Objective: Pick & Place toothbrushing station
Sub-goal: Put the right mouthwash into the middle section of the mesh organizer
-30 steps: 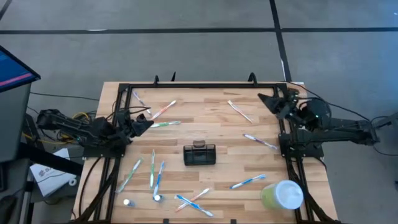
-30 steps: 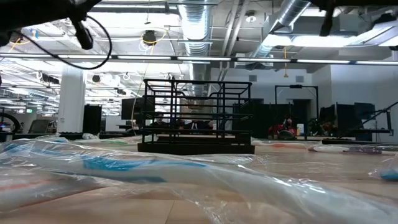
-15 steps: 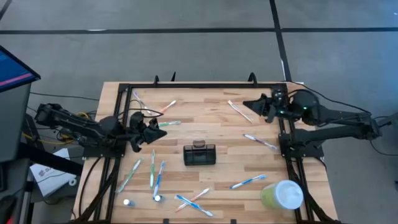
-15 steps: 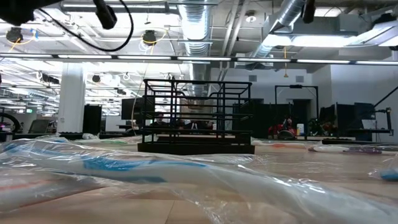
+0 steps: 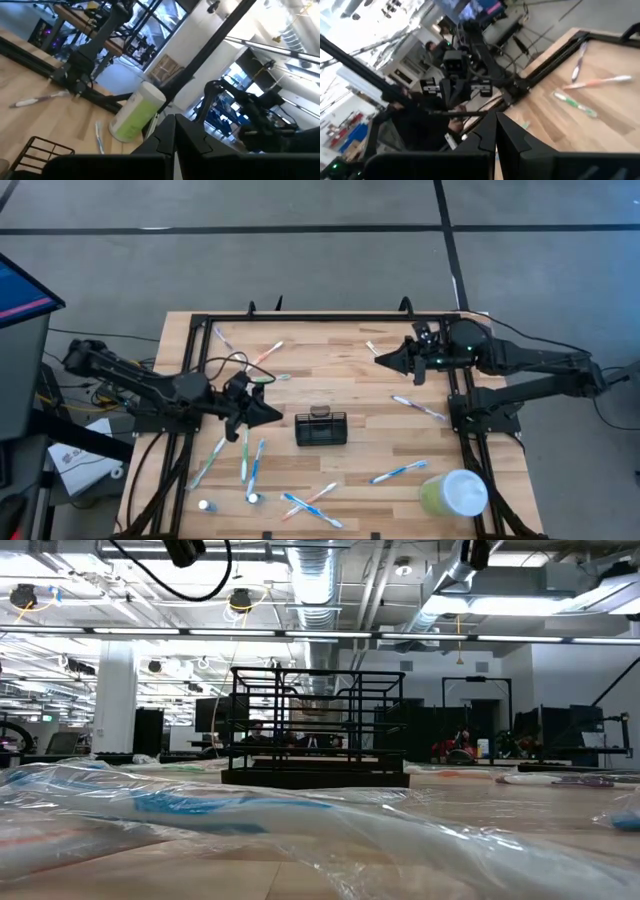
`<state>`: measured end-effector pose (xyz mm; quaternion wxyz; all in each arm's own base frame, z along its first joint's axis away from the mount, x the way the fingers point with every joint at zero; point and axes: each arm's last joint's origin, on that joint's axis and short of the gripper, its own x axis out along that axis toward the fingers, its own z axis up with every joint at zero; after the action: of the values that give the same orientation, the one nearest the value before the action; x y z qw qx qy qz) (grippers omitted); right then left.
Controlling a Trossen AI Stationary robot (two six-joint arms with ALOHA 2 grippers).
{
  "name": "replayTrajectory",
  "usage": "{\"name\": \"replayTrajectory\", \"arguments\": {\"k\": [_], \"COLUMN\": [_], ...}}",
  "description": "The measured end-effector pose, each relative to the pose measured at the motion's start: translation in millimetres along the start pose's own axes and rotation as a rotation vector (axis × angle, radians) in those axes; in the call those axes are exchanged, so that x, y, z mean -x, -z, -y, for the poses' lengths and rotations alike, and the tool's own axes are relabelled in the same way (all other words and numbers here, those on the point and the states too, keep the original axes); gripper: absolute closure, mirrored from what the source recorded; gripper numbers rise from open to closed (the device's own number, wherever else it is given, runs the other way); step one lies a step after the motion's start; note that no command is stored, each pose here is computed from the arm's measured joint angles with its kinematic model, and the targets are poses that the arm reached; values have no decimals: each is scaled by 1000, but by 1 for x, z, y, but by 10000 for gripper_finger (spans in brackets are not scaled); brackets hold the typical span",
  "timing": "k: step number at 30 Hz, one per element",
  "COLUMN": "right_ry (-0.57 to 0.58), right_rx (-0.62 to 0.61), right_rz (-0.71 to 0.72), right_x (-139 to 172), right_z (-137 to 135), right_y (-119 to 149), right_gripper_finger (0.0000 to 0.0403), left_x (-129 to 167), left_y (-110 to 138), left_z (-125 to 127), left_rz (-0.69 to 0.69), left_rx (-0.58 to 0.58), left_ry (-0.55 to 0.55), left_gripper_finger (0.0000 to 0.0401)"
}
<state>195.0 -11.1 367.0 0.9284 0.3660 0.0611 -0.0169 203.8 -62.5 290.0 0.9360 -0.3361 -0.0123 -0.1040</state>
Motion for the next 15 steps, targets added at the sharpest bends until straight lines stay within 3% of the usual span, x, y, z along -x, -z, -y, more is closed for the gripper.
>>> {"name": "replayTrajectory", "arguments": {"k": [5, 15], "right_ry": [-19, -48], "right_rx": [5, 31], "right_rz": [-75, -233], "right_x": [-11, -33], "right_z": [-8, -32], "right_y": [10, 53], "right_gripper_finger": [403, 403], "left_x": [-9, -36], "left_y": [8, 22], "left_z": [9, 34], "left_rz": [-32, -100], "left_rx": [20, 92], "left_ry": [-79, -238], "left_gripper_finger": [399, 400]}}
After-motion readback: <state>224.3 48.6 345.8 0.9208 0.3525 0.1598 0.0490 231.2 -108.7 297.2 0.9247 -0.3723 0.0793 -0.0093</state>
